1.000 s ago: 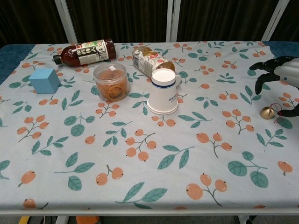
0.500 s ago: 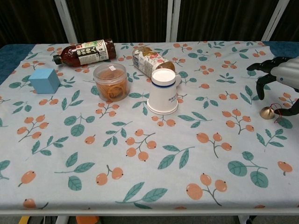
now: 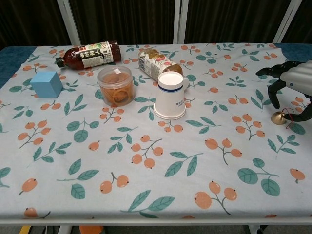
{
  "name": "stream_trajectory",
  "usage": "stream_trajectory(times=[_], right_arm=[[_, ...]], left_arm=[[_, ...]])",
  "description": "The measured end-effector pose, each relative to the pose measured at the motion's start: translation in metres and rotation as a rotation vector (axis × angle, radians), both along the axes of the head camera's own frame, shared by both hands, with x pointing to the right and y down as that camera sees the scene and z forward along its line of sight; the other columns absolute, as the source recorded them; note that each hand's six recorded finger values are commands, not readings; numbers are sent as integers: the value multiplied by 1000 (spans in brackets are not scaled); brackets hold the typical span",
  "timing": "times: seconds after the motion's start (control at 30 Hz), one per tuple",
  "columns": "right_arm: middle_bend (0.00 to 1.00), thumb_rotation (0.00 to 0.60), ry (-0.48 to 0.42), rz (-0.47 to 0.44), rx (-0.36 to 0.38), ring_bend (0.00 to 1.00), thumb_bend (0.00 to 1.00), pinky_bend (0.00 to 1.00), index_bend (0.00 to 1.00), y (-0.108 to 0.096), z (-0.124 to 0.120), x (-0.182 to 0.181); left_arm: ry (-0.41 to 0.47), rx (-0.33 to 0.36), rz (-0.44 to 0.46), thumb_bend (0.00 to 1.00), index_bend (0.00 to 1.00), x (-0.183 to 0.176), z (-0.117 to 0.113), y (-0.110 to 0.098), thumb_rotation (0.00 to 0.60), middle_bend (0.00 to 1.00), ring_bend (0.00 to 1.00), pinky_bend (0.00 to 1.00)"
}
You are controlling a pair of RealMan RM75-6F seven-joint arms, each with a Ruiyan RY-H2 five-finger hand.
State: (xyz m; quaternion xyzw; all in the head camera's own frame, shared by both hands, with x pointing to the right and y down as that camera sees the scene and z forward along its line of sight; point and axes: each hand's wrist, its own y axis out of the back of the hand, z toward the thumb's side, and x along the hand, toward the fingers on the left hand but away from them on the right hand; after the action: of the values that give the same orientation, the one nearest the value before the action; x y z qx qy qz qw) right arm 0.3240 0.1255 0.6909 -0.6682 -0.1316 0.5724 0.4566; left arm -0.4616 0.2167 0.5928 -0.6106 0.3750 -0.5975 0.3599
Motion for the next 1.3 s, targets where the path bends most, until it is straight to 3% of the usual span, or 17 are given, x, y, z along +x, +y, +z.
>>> stream_trajectory(times=[0.93, 1.17, 1.3], right_arm=[[46, 600, 4, 14, -19, 0, 270, 9, 572, -4, 3, 1], [68, 600, 8, 12, -24, 0, 372, 11, 598, -3, 5, 1], [71, 600, 6, 12, -26, 0, 381, 11, 610, -3, 5, -1]], left_arm=[[4, -17, -4, 0, 36, -1, 4, 3, 600, 1, 0, 5], [5, -16, -4, 0, 36, -2, 4, 3, 600, 1, 0, 5], [5, -15, -4, 0, 36, -2, 4, 3, 600, 0, 0, 5]])
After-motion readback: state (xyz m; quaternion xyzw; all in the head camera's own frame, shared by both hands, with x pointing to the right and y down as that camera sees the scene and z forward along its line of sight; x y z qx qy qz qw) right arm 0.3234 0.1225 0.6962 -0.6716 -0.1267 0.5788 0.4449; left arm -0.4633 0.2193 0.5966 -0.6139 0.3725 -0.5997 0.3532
